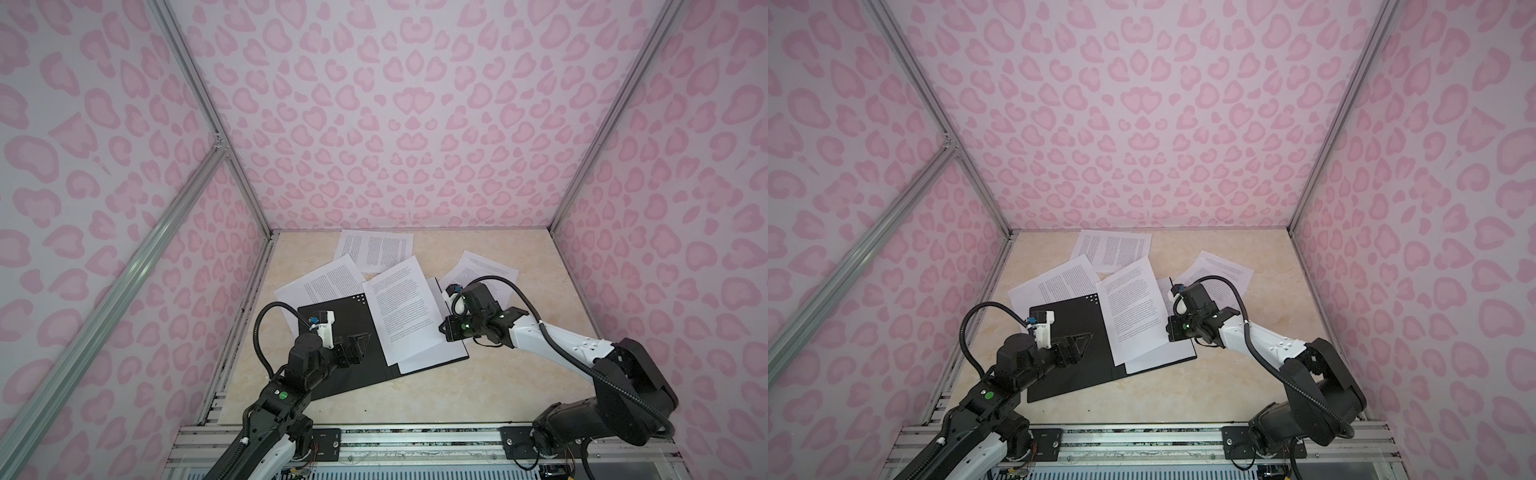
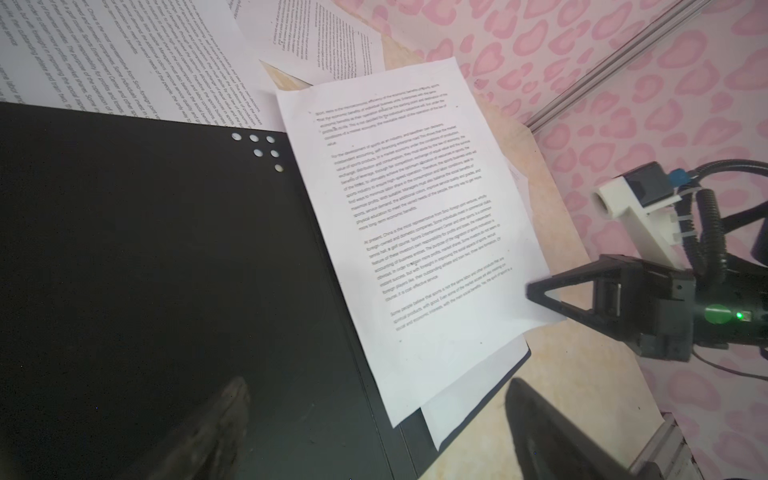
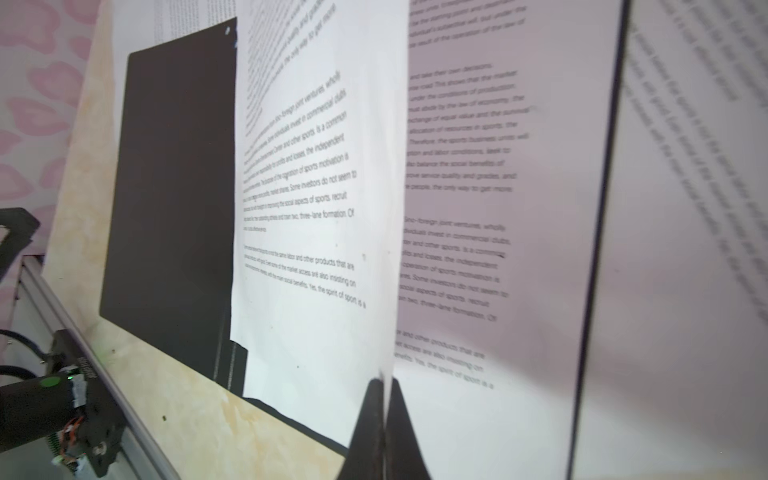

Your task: Put the files into the folder

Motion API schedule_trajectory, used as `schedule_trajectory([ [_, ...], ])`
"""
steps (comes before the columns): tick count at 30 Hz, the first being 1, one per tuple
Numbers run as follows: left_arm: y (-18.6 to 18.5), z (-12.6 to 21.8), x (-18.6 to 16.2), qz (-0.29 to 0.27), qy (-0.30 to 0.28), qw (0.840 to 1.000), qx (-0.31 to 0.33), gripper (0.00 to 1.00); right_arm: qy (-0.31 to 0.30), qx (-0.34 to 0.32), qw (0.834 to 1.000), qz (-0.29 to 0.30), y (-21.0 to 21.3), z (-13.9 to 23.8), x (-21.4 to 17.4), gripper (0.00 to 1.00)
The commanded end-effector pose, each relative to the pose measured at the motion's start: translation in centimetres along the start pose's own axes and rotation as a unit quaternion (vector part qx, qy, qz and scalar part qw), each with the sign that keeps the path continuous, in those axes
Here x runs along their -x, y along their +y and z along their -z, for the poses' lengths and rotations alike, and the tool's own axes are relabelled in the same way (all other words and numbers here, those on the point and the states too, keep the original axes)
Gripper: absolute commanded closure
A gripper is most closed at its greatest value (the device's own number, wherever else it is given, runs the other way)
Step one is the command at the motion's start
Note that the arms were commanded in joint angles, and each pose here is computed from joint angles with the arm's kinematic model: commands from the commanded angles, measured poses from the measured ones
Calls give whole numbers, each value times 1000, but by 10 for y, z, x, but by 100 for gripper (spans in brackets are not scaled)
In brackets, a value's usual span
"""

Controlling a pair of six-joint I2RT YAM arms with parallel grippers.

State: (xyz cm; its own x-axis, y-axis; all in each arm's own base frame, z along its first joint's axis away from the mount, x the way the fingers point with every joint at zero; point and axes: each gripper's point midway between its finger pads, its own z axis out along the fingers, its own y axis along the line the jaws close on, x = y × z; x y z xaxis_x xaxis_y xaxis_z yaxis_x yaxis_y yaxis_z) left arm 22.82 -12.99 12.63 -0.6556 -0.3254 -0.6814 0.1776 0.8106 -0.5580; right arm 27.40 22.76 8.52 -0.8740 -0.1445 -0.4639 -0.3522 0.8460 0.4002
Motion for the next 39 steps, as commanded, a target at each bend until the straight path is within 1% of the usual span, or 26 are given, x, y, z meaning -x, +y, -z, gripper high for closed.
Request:
schedule_trajectory([
  [1,3,-2,-4,-1,12,1000,8,3,18,-89,996,21,-32,14,-16,100],
  [3,3,-4,-5,-1,15,1000,8,2,11,-104,994,19,-38,20,-16,100],
  [8,3,-3,-4,-1,13,1000,8,2,21,-126,992,19,-47,26,-24,100],
  [24,2,-2,-4,-2,15,1000,8,2,14,-146,989,-1,-56,34,-29,100],
  [34,4,-3,-4,-1,17,1000,11,2,22,-116,993,-7,-47,26,-32,100],
  [39,4,-3,-5,-2,18,1000,13,2,18,-84,996,-10,-37,23,-33,100],
])
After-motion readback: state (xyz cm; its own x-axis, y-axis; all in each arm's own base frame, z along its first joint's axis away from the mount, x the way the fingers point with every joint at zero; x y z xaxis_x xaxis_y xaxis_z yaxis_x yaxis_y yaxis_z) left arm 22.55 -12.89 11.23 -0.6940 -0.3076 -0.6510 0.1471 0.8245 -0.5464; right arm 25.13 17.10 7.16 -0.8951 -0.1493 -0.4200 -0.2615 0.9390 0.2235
